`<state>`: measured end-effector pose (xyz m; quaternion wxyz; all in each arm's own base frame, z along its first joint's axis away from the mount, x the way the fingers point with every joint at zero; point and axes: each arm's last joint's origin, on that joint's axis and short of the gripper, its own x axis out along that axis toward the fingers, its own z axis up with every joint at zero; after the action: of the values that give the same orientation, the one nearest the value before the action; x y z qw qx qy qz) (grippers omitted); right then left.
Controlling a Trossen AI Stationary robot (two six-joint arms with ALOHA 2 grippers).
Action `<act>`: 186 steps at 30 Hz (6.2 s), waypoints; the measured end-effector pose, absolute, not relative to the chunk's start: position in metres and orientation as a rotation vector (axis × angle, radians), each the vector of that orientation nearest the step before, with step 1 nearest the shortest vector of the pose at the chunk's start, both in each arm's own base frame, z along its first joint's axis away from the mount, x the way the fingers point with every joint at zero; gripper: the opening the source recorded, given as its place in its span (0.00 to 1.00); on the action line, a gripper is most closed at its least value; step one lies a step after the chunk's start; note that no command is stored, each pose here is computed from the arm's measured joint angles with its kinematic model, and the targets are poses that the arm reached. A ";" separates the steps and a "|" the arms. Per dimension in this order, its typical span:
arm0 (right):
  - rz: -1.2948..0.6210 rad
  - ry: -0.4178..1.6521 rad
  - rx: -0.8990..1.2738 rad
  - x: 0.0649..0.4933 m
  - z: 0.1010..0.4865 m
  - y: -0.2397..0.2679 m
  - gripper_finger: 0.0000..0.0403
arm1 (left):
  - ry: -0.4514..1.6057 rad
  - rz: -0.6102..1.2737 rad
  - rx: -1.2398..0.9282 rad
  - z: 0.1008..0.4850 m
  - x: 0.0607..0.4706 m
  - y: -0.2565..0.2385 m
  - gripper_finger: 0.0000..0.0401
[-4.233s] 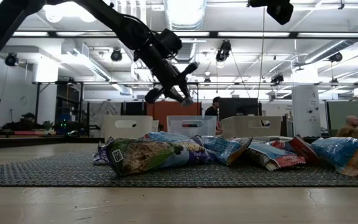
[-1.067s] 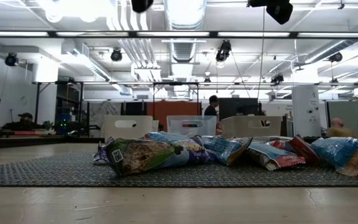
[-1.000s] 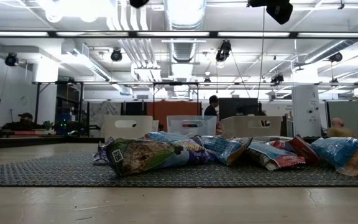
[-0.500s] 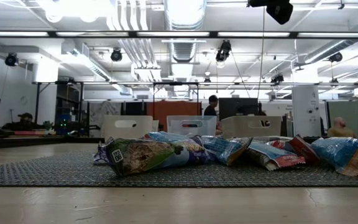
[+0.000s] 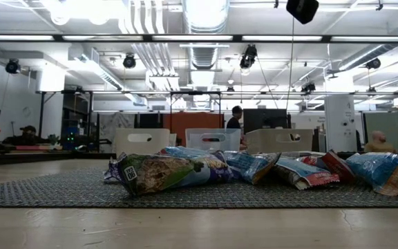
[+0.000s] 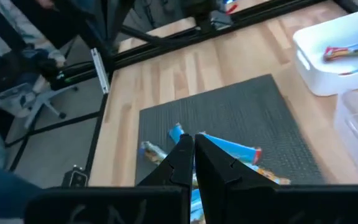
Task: Pick and place Granola Bars by type
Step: Put the yellow granola bar into the gray bin
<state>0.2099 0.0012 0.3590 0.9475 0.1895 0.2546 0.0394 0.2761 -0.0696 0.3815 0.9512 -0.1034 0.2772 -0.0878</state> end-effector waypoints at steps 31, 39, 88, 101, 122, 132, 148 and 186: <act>0.243 0.581 0.150 0.230 0.344 0.029 0.02 | 0.351 -0.081 -0.177 0.364 0.193 -0.044 0.00; 0.279 0.624 0.203 0.233 0.339 0.045 0.02 | 0.318 -0.067 -0.179 0.369 0.184 -0.041 0.00; -0.929 0.962 1.361 0.248 0.241 0.115 0.02 | 0.320 -0.010 -0.246 0.369 0.184 -0.040 0.00; -0.977 0.999 1.385 0.254 0.229 0.119 0.12 | 0.314 -0.008 -0.265 0.369 0.184 -0.040 0.00; -1.226 1.002 1.361 0.279 0.177 0.131 0.45 | 0.316 -0.003 -0.300 0.369 0.184 -0.040 0.00; -1.258 1.044 1.343 0.290 0.162 0.137 0.45 | 0.315 -0.003 -0.301 0.369 0.184 -0.040 0.00; -1.305 1.054 1.313 0.289 0.153 0.136 0.39 | 0.312 -0.003 -0.302 0.369 0.184 -0.040 0.00; -1.339 1.093 1.327 0.282 0.147 0.134 0.50 | 0.313 -0.003 -0.302 0.369 0.184 -0.040 0.00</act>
<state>0.2822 0.1344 0.1465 0.4629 0.5397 0.4447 -0.5447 0.1840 -0.0402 0.3695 0.9765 -0.1497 0.1550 -0.0016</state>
